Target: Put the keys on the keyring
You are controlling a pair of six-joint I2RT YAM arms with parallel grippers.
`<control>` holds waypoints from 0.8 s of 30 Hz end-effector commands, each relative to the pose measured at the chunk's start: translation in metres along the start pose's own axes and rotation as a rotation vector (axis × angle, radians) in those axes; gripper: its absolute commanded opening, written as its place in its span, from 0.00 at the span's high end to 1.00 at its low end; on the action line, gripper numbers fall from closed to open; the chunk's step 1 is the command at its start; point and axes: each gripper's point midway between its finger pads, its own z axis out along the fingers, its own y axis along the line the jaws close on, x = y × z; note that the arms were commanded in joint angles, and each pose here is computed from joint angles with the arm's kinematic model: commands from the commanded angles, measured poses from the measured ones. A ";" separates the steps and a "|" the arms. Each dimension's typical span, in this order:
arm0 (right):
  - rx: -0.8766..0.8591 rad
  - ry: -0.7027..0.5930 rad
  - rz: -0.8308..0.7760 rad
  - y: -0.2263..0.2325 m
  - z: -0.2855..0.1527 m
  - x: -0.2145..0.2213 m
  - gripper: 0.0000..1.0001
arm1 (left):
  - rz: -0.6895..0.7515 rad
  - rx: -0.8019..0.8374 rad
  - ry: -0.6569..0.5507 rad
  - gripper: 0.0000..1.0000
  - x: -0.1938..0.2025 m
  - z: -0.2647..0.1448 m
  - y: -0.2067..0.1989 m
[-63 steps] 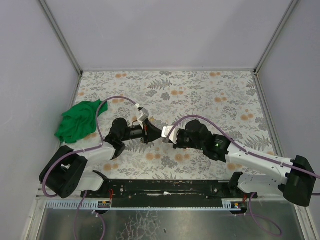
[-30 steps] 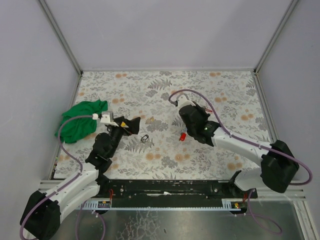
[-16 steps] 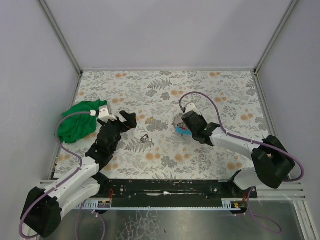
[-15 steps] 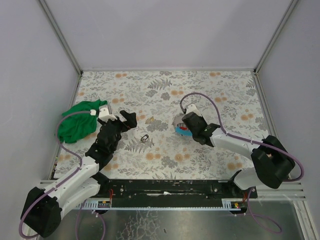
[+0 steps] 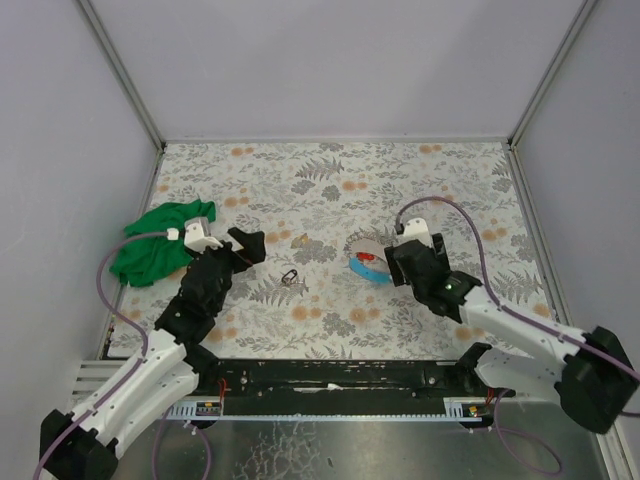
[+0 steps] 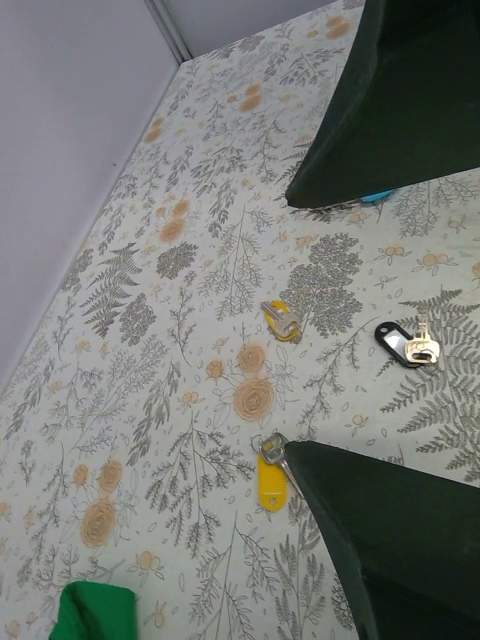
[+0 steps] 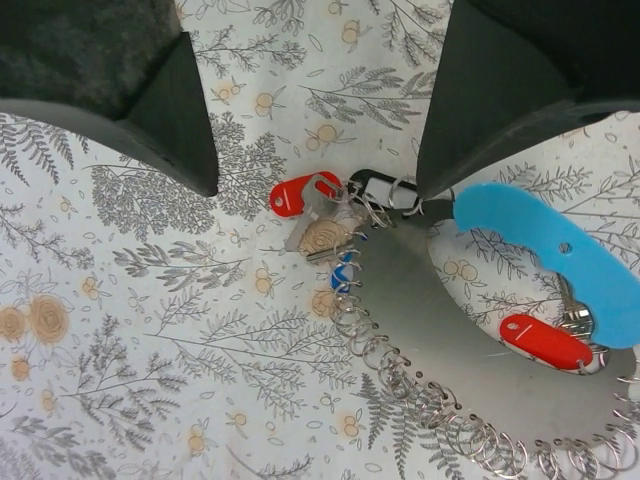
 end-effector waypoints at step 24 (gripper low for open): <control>-0.078 -0.430 0.412 -0.039 -0.057 -0.020 0.01 | -0.003 -0.075 0.043 0.00 0.027 -0.023 0.038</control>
